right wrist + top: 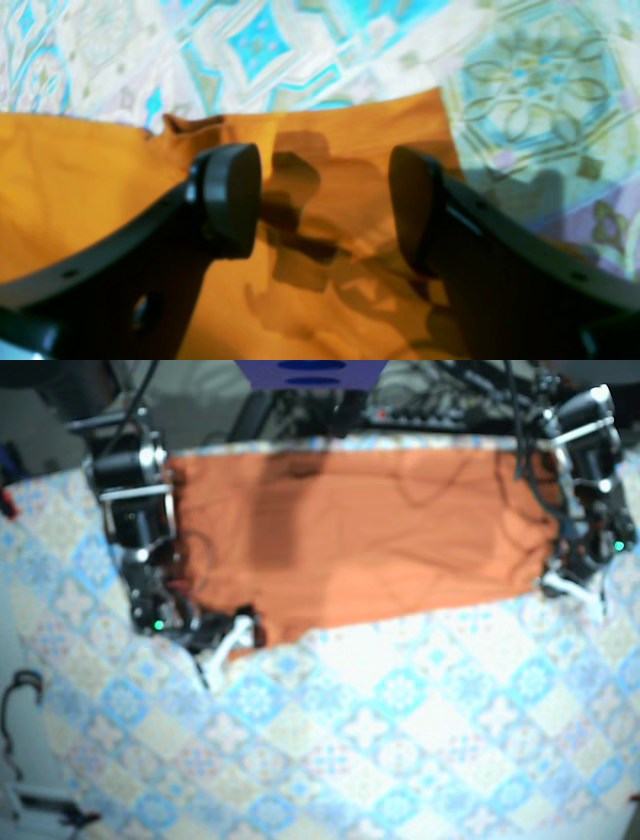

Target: Fold the T-shirt properly

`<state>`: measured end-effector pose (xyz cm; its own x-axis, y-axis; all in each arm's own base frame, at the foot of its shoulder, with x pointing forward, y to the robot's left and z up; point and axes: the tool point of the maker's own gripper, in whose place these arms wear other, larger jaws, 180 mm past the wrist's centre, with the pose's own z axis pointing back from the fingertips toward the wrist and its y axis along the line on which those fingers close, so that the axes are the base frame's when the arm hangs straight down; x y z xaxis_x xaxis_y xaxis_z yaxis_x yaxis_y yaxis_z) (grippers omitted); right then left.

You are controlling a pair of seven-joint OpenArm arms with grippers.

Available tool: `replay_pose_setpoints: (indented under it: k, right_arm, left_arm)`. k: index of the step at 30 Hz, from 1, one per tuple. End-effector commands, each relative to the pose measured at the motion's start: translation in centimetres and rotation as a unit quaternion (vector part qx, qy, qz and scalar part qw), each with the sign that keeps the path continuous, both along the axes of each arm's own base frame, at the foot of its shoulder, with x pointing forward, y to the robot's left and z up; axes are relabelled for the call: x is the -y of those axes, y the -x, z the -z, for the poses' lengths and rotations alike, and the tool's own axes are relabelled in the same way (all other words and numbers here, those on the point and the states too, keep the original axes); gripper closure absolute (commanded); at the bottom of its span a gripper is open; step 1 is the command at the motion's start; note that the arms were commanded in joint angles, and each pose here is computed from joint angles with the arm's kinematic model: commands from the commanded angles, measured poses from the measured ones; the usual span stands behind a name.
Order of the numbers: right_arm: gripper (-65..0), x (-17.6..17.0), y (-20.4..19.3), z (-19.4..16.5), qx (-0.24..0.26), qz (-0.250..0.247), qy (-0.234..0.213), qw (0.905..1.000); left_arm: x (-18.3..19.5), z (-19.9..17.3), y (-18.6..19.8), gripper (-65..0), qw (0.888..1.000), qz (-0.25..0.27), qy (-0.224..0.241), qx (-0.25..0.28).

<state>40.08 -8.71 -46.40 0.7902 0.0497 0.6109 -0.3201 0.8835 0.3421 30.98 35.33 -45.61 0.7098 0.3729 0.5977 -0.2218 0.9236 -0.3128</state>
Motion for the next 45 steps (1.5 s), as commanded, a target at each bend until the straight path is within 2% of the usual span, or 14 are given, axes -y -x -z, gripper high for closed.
replay_pose_setpoints:
  k: [1, 8, 16, 31, 38, 41, 45]
  right_arm:
    - [-39.6, 0.2, -1.4, -1.3, 0.019, 0.002, -0.001, 0.9998]
    - [-39.6, 0.3, -2.9, -2.7, 0.04, 0.006, -0.005, 0.9992]
    - [-39.6, 1.2, -3.5, -2.8, 0.036, 0.014, -0.001, 0.9992]
    - [-39.6, 5.1, -3.2, -2.2, 0.034, 0.035, 0.024, 0.9985]
    - [-39.6, 5.1, -2.4, -0.8, 0.018, 0.042, 0.02, 0.9988]
    - [-39.6, 3.0, -2.3, -0.6, 0.017, 0.034, 0.004, 0.9993]
    - [-39.6, 2.7, -2.3, -0.6, 0.016, 0.033, 0.002, 0.9993]
  left_arm:
    - [-1.1, -1.9, -1.4, 0.0, 0.999, -0.002, -0.012, 0.029]
    - [-1.1, -1.9, -1.4, 0.0, 0.999, -0.002, -0.012, 0.029]
    - [-1.1, -1.9, -1.4, 0.0, 0.999, -0.002, -0.012, 0.029]
    - [-0.9, -2.1, -1.6, 0.0, 0.999, 0.003, -0.011, 0.033]
    - [-0.9, -2.1, -1.6, 0.0, 0.999, 0.003, -0.011, 0.034]
    - [-1.0, -2.2, -1.6, 0.0, 0.999, 0.003, -0.012, 0.034]
    - [-1.0, -2.2, -1.6, 0.0, 0.999, 0.003, -0.012, 0.034]
